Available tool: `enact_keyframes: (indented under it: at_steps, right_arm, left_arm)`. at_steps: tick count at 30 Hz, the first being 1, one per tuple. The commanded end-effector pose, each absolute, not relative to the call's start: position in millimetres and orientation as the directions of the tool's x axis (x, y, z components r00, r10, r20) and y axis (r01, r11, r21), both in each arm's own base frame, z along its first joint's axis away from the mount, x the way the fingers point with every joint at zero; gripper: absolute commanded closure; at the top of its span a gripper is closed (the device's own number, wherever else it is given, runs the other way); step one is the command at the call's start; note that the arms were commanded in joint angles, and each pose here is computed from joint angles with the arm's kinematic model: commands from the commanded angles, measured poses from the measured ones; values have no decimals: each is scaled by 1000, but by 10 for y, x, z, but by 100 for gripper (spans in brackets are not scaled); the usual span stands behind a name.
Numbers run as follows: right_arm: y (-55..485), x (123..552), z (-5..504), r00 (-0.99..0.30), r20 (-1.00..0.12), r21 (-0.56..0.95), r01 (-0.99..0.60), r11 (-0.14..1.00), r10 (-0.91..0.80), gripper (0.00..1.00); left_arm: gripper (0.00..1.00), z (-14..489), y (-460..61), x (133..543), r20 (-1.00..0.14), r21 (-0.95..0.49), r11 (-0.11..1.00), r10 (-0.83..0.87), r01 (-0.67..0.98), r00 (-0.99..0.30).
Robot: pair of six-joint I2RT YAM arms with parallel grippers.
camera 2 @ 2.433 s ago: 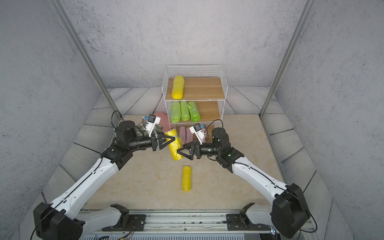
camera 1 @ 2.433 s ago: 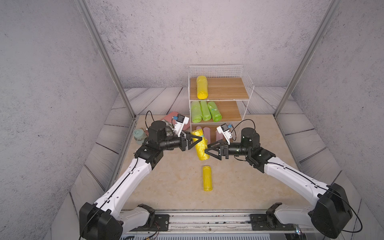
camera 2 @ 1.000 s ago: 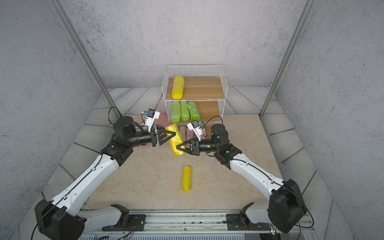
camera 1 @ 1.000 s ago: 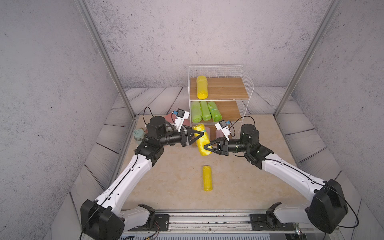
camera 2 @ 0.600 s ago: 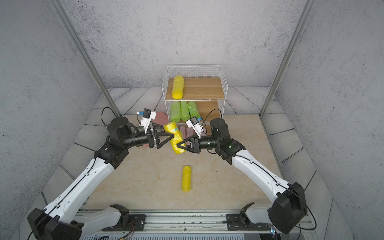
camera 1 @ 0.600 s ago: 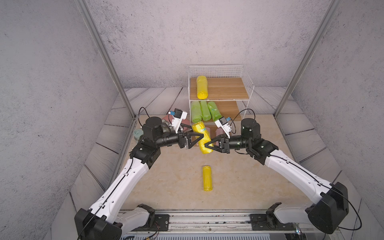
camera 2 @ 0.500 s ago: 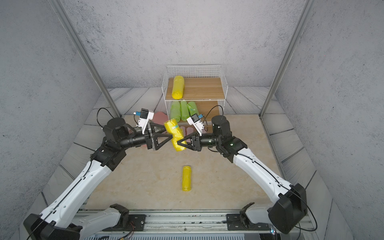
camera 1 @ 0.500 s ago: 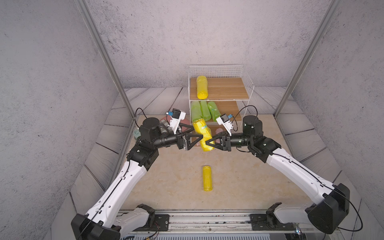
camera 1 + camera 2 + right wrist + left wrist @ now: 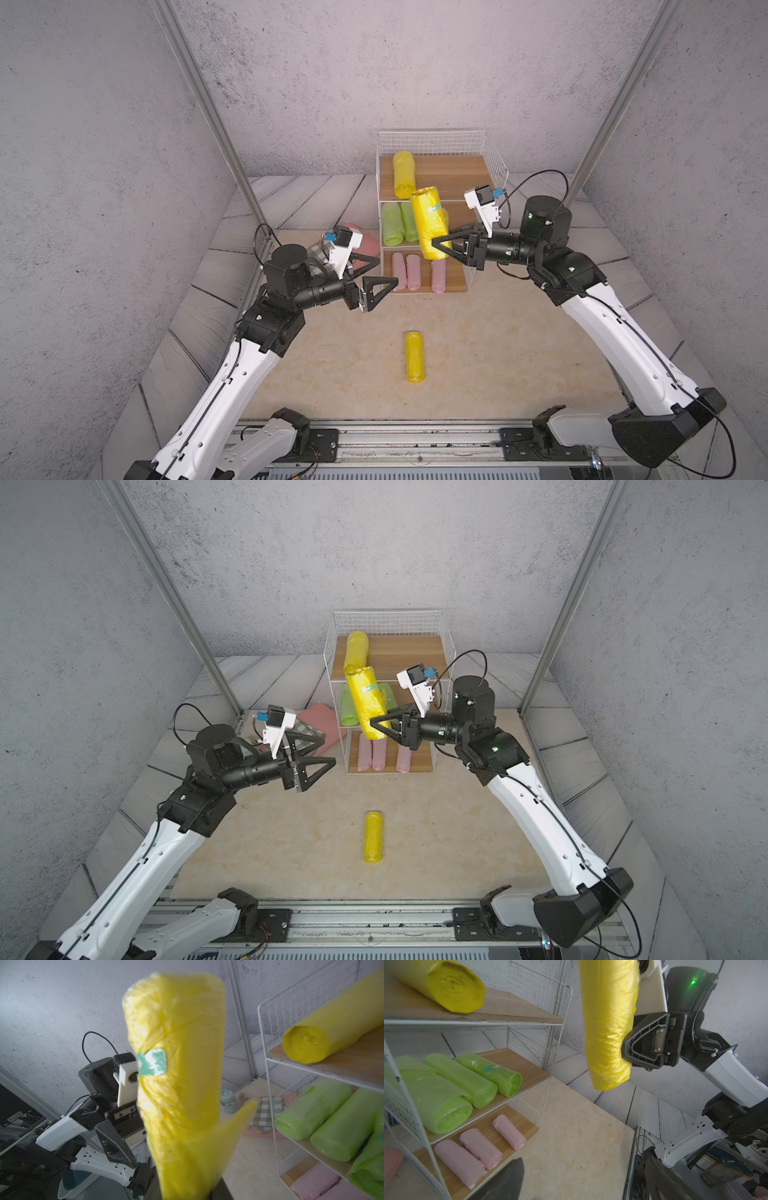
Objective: Sort the rolls of trash bags by color and place them on the shelf
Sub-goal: Place the roll of trash bags on the shelf.
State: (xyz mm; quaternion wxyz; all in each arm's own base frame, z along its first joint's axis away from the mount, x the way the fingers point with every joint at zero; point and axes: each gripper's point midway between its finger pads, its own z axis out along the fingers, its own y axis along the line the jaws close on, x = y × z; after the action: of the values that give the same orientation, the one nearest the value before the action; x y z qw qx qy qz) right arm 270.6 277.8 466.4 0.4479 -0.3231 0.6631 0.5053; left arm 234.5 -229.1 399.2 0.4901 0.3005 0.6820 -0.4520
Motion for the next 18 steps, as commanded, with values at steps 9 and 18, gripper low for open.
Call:
enact_keyframes:
  at_steps: [9,18]
  right_arm:
    - [2627,3508,4950,-408,-902,422,-763,491,140,100]
    - [2647,4034,4994,-440,-868,491,-692,529,231,100]
  left_arm:
    - [3,3766,-2081,2467,-932,-274,566,45,778,-361]
    - [3,3481,-2032,2489,-905,-291,599,82,746,-418]
